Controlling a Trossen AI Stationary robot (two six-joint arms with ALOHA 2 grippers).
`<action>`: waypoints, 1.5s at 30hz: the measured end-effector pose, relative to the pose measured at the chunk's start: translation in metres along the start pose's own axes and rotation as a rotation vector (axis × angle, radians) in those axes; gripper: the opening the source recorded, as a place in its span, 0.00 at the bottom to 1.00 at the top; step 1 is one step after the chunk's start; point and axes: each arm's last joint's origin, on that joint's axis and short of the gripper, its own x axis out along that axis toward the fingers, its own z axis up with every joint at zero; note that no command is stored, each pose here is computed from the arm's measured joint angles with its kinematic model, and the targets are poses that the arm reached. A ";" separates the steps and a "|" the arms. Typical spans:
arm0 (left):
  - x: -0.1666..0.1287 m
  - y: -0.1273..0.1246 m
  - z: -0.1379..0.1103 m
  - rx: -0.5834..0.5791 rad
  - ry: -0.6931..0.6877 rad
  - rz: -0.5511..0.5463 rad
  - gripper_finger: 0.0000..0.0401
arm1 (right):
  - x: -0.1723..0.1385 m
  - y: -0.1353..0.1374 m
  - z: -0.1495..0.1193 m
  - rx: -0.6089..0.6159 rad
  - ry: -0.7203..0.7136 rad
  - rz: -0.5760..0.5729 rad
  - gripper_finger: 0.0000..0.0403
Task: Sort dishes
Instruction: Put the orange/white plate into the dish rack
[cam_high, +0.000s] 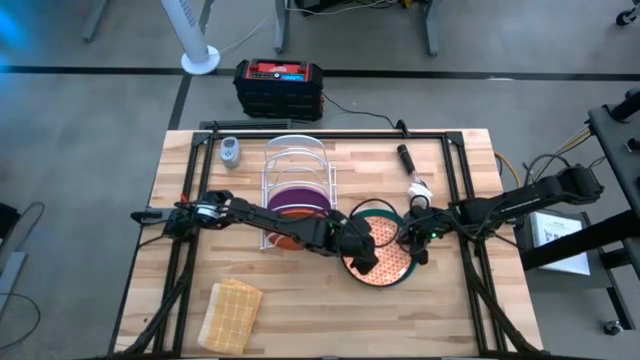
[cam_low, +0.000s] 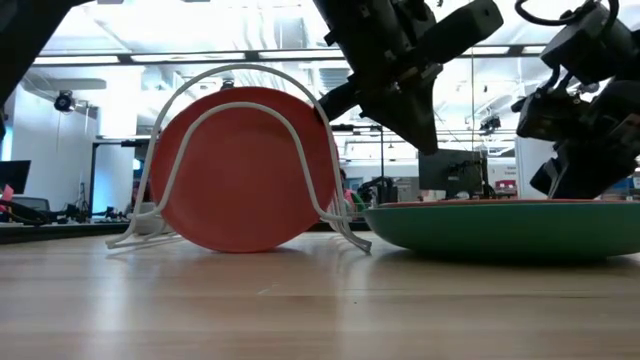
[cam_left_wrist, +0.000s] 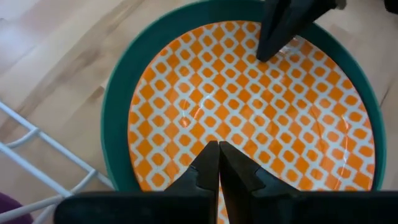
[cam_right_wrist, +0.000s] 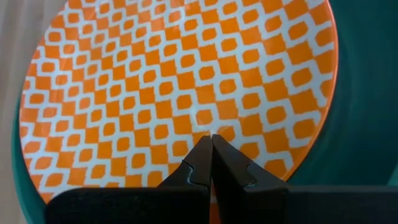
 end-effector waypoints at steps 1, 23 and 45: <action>0.000 0.001 0.001 -0.013 0.000 0.001 0.00 | -0.001 0.000 0.000 0.004 0.008 -0.004 0.00; 0.005 0.006 0.011 -0.052 0.024 -0.065 0.00 | -0.020 0.005 0.008 0.059 0.183 -0.098 0.00; -0.012 -0.011 0.041 0.008 -0.113 -0.170 0.00 | -0.023 0.017 -0.003 0.107 0.261 -0.092 0.00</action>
